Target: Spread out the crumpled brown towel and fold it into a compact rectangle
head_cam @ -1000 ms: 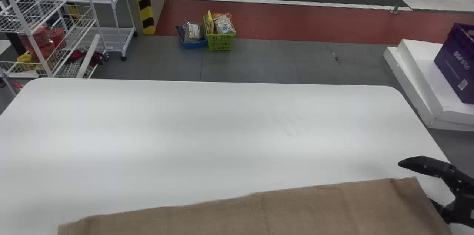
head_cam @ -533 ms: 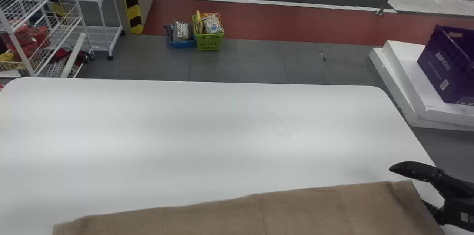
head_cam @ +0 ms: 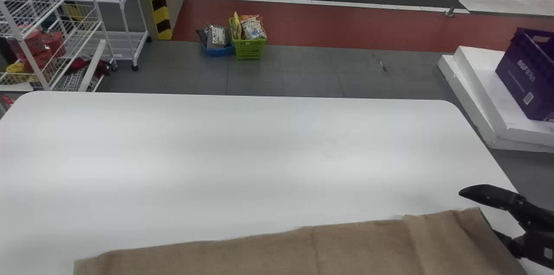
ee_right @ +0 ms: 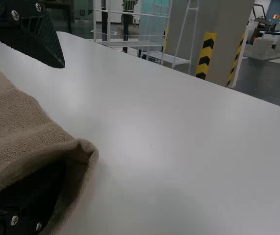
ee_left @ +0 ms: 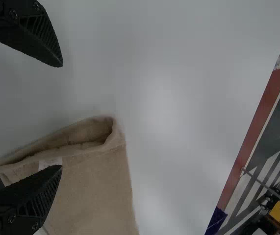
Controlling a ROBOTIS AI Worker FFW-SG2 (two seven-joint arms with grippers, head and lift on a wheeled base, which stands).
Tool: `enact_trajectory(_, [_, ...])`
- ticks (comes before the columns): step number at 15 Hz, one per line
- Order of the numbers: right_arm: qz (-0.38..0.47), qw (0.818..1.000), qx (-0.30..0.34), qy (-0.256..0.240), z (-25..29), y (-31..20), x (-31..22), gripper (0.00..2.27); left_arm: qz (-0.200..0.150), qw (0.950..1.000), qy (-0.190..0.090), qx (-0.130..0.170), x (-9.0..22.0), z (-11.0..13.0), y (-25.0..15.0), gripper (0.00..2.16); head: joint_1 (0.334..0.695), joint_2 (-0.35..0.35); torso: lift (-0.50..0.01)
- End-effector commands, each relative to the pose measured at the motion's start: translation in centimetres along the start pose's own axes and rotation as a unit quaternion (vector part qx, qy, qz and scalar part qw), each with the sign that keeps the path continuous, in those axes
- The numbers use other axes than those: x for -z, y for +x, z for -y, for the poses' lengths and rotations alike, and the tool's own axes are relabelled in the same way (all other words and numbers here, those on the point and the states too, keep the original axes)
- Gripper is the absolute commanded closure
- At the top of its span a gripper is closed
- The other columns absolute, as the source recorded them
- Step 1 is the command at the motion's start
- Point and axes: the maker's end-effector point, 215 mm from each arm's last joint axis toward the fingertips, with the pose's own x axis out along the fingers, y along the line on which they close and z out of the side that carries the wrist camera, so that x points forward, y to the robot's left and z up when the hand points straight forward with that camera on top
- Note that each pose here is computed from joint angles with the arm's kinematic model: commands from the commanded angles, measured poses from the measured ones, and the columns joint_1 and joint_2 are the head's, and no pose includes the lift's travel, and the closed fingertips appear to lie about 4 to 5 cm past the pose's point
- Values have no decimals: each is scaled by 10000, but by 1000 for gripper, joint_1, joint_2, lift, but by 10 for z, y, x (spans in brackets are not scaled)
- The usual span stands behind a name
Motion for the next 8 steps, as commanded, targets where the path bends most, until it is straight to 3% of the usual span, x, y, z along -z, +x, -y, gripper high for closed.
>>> enact_trajectory(1, [85, 9999, -42, -86, -7, -4, -6, 66, -12, 10000, -25, -17, 2, -2, 1, 76, 695, -98, -127])
enact_trajectory(8, [370, 9988, -37, -332, -20, -19, -24, 100, -29, 10000, -37, 5, 3, -2, 4, 76, 695, -124, -127])
